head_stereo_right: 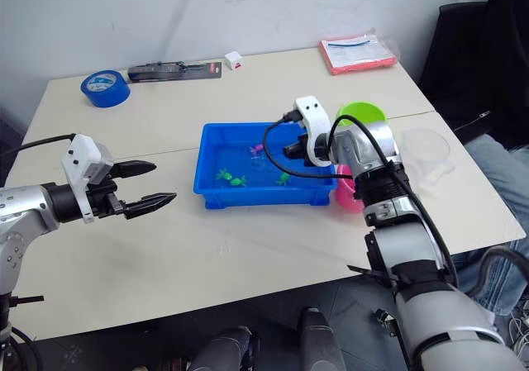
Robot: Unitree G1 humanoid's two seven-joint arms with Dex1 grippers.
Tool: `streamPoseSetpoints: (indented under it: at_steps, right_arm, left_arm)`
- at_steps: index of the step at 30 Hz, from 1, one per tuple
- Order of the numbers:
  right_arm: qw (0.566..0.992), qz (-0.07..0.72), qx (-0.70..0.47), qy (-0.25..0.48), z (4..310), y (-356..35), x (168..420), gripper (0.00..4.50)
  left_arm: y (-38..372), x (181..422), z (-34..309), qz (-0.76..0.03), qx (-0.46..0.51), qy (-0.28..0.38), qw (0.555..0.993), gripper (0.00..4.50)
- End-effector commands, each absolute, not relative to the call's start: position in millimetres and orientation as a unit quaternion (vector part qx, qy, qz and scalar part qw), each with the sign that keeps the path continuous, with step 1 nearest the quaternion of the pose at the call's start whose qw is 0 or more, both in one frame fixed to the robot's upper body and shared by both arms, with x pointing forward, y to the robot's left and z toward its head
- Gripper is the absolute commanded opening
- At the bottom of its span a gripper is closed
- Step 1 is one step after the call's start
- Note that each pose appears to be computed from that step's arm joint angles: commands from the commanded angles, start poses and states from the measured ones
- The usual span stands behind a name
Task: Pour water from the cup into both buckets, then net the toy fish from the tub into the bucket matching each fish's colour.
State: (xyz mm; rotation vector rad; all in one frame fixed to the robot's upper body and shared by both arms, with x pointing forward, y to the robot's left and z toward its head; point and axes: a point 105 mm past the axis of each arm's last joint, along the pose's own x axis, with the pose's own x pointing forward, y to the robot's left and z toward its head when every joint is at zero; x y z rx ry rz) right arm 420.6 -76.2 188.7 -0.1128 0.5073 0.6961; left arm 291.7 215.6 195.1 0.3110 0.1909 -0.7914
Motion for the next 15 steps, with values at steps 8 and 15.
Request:
streamPoseSetpoints:
  at_steps: [8, 15]
  right_arm:
    - [0.906, 0.367, -0.059, 0.204, 206.2, -80.2, 395.1, 0.78]
    - [0.900, 0.396, -0.062, 0.169, 204.4, -87.8, 369.8, 0.78]
  left_arm:
    - [206.1, 291.0, 206.5, -0.407, 0.159, 0.063, 0.897, 4.50]
    - [201.1, 291.0, 207.9, -0.426, 0.157, 0.051, 0.889, 4.50]
